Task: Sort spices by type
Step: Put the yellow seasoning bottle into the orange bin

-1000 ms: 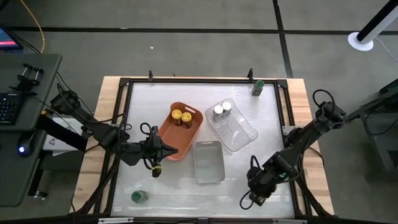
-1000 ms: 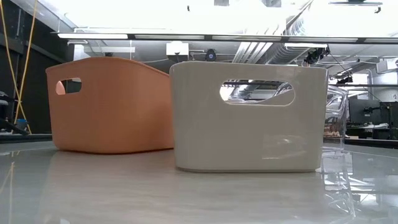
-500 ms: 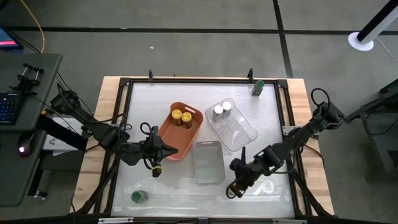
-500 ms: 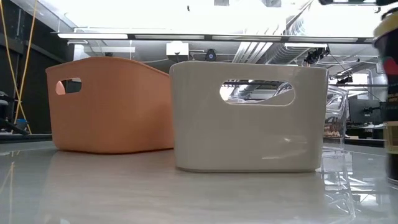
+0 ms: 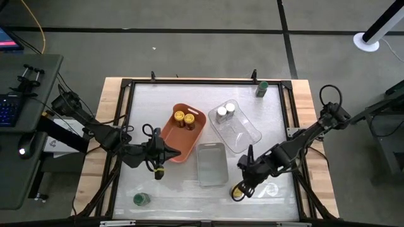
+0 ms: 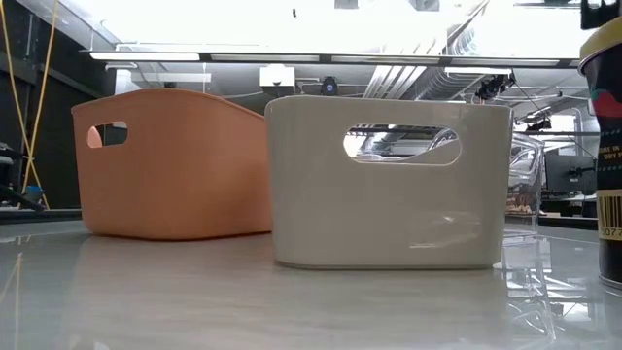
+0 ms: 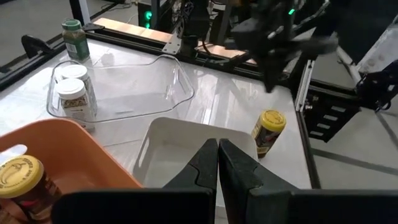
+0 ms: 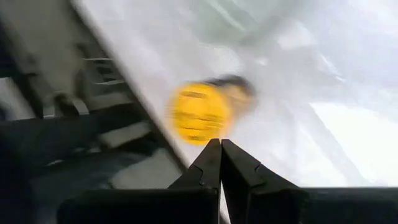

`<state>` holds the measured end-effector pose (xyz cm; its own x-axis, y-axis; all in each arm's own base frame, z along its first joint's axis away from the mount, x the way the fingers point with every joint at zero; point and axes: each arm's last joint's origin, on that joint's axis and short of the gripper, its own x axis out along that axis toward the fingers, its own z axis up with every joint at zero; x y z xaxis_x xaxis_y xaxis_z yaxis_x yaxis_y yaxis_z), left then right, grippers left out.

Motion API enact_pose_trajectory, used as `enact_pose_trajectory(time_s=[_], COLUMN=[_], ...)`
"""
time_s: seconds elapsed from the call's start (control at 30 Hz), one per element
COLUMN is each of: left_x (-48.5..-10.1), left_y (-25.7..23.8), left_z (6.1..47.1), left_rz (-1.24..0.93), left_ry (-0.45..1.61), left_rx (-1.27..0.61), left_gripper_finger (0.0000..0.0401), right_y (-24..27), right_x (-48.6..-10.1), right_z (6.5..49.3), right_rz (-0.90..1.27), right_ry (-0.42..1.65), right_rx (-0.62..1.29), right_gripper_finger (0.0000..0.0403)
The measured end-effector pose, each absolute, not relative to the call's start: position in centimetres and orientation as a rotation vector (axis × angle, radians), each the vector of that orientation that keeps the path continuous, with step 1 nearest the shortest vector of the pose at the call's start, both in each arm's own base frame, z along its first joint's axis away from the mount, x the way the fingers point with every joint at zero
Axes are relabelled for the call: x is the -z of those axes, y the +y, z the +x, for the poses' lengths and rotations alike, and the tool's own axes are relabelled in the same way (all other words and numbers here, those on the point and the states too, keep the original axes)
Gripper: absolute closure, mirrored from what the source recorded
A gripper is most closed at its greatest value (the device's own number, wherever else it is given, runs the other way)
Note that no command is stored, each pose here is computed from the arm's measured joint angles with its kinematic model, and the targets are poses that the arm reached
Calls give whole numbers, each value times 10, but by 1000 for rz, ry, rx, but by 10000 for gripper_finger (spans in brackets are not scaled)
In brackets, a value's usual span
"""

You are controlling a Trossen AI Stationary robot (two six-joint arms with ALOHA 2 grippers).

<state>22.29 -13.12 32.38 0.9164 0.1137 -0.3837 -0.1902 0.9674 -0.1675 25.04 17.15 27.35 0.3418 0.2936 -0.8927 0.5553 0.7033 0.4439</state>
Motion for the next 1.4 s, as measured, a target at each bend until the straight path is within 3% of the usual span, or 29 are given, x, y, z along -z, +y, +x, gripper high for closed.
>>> enact_pose_trajectory(time_s=[0.2, 0.7, 1.07, 1.4], left_x=[-325, -296, -290, -289], left_y=[-135, -164, -175, -176], left_z=[225, 249, 262, 262], left_rz=[-247, -295, -339, -314], left_ry=[397, 443, 397, 408], left_rx=[-60, -1, 46, 69], left_gripper_finger=[401, 401, 401, 401], right_y=[164, 165, 190, 210], right_x=[-239, -193, -166, -167], right_z=[238, 240, 262, 291], right_rz=[814, 933, 981, 920], right_ry=[1360, 1281, 1242, 1181], right_rx=[315, 309, 194, 104], right_gripper_finger=[403, 403, 403, 403])
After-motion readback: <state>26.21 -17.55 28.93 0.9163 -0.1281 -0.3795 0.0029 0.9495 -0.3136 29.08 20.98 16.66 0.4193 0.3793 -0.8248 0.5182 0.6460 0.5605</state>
